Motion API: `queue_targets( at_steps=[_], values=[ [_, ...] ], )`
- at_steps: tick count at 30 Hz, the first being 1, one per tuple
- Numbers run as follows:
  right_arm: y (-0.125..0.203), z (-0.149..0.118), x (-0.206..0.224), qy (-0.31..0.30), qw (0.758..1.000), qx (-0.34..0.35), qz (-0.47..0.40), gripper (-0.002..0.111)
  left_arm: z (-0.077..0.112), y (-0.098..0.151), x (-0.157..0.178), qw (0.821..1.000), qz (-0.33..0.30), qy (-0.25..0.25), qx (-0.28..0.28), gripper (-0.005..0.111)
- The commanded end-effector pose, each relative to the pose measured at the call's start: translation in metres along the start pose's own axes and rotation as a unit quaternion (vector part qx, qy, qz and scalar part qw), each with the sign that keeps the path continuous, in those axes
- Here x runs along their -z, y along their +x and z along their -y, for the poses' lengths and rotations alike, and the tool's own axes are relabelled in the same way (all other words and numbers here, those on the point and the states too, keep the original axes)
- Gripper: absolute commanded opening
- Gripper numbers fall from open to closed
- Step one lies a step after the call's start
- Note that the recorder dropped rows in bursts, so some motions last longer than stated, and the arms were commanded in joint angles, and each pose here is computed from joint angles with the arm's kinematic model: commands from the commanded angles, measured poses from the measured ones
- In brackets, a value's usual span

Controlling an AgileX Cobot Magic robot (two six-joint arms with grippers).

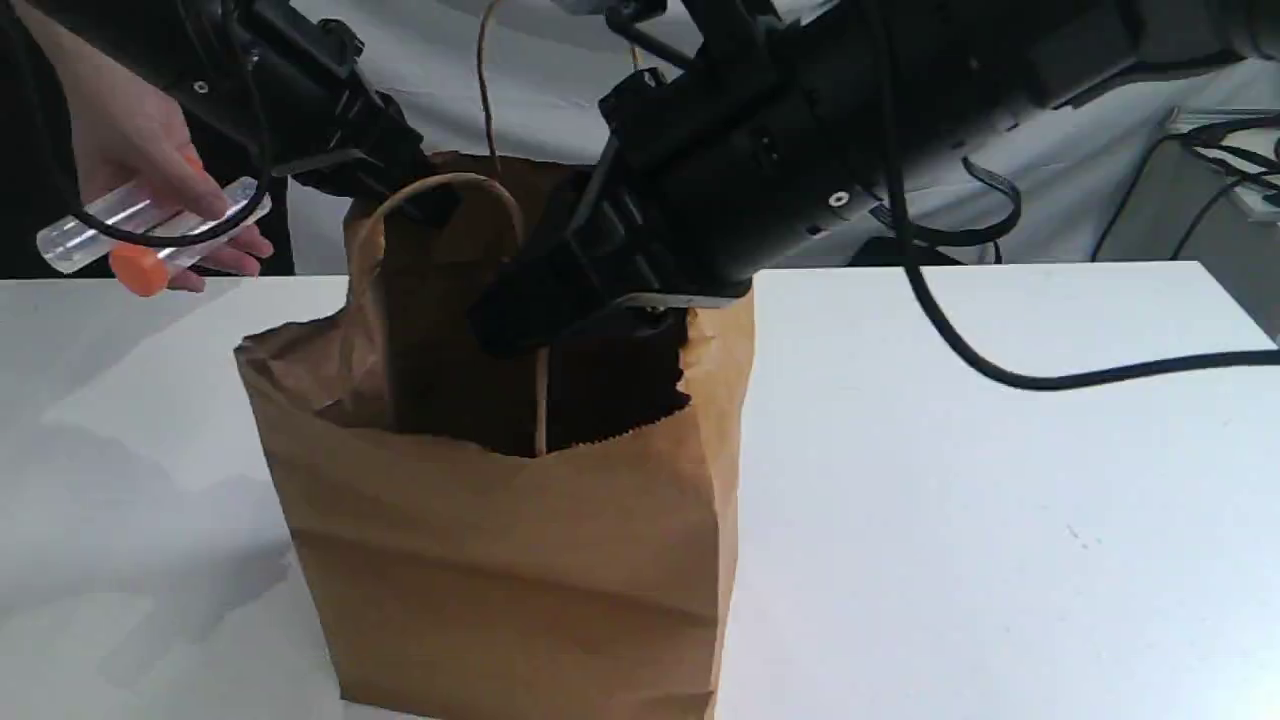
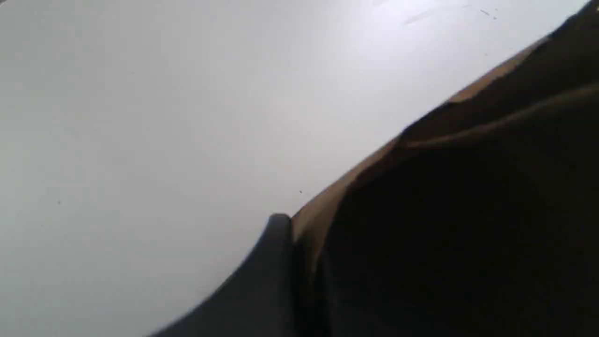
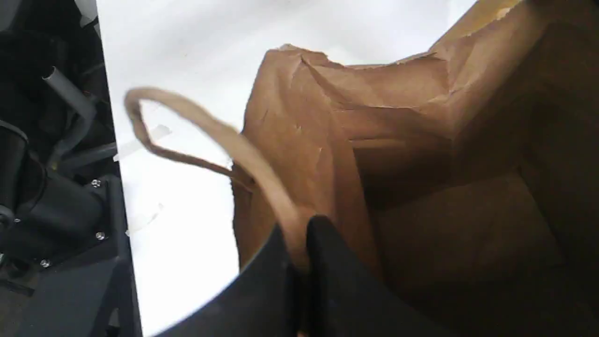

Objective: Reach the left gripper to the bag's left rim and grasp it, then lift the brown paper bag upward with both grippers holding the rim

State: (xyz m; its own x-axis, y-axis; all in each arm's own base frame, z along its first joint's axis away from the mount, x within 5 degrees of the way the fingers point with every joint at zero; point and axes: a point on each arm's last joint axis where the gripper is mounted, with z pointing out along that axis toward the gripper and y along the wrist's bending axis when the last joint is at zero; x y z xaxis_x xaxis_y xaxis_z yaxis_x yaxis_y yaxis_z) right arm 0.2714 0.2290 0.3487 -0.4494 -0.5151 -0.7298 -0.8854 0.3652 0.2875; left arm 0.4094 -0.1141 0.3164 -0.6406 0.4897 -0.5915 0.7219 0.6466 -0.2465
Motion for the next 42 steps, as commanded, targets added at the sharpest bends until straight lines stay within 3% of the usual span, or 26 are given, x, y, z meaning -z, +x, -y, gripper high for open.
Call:
queue_targets(
  at_steps=[1,6,11,20,42],
  values=[
    [-0.001,-0.001,0.000,-0.004,1.000,-0.001,-0.001,0.000,0.003,-0.003,0.000,1.000,0.009,0.003,0.021,0.000],
    [-0.010,-0.007,0.012,-0.022,1.000,-0.004,0.005,0.000,-0.003,0.000,-0.001,0.999,-0.002,-0.011,0.049,0.000],
    [-0.036,-0.020,0.035,-0.029,0.999,0.022,0.028,0.000,-0.018,0.009,-0.010,0.995,-0.013,0.021,0.096,0.000],
    [-0.067,-0.033,0.069,0.014,0.996,0.040,0.073,0.000,-0.046,0.020,-0.017,0.983,0.008,0.050,0.179,0.000],
    [-0.071,-0.028,0.068,0.027,0.995,0.038,0.083,0.000,-0.047,0.021,-0.018,0.982,0.005,0.047,0.180,0.000]
  ],
)
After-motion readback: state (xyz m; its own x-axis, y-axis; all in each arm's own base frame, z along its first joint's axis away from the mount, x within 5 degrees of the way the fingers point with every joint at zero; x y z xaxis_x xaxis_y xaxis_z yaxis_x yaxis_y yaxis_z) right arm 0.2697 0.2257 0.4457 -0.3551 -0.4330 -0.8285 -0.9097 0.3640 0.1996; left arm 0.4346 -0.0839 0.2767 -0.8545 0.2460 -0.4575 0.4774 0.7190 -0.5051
